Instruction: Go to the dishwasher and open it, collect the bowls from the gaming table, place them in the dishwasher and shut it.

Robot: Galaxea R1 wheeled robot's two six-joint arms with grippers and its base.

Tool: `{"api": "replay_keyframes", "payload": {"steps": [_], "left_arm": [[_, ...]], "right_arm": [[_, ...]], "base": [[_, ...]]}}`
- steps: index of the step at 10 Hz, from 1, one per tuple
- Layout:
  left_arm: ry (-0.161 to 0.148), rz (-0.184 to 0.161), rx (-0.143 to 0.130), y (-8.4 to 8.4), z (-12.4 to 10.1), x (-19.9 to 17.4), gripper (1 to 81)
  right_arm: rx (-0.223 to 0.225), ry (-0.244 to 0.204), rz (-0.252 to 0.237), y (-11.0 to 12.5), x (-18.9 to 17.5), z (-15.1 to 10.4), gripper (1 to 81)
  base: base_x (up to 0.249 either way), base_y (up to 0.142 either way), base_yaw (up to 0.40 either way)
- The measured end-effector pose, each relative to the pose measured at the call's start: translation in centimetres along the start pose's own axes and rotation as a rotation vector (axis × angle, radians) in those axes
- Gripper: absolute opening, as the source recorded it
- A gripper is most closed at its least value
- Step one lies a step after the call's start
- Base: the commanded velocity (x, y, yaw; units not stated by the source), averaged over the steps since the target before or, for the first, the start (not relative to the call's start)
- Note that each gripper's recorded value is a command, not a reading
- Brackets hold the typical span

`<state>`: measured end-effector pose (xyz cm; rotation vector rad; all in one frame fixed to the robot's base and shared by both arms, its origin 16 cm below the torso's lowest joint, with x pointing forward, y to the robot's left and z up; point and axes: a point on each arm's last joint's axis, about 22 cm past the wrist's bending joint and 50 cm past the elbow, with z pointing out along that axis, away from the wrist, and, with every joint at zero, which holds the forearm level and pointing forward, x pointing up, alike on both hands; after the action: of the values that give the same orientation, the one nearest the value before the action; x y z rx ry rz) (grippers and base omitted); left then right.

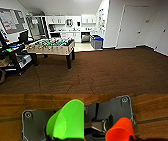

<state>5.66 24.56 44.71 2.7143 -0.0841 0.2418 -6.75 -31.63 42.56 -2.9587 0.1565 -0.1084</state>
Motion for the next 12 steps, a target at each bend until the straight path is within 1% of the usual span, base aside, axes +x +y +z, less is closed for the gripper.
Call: {"api": "replay_keyframes", "payload": {"steps": [1, 3, 4, 9, 11, 12], "left_arm": [[0.005, 0.001, -0.002, 0.06, 0.05, 0.32, 1.0], [0.012, 0.003, -0.003, 0.07, 0.12, 0.8, 1.0], [0.008, 0.002, -0.002, 0.06, 0.08, 0.51, 1.0], [0.009, 0.001, -0.005, 0.27, 0.18, 0.6, 1.0], [0.009, 0.001, -0.006, 0.29, 0.18, 0.57, 1.0], [0.006, 0.002, 0.001, -0.18, -0.04, 0.38, 1.0]], "right_arm": [[0.001, 0.011, -0.001, 0.03, 0.7, 0.05, 1.0], [0.0, 0.005, -0.001, 0.06, 0.26, -0.01, 1.0], [-0.001, -0.001, 0.0, 0.08, -0.02, -0.03, 1.0], [0.001, 0.004, -0.001, -0.09, 0.28, 0.04, 1.0], [0.001, 0.002, -0.001, -0.05, 0.21, 0.03, 1.0], [0.007, 0.004, 0.0, -0.54, 0.2, 0.15, 1.0]], "base": [[0.103, 0.0, 0.0], [0.11, 0.0, 0.0], [0.114, 0.0, 0.0], [0.124, 0.0, 0.0], [0.137, -0.078, 0.0], [0.138, -0.081, 0.0]]}}
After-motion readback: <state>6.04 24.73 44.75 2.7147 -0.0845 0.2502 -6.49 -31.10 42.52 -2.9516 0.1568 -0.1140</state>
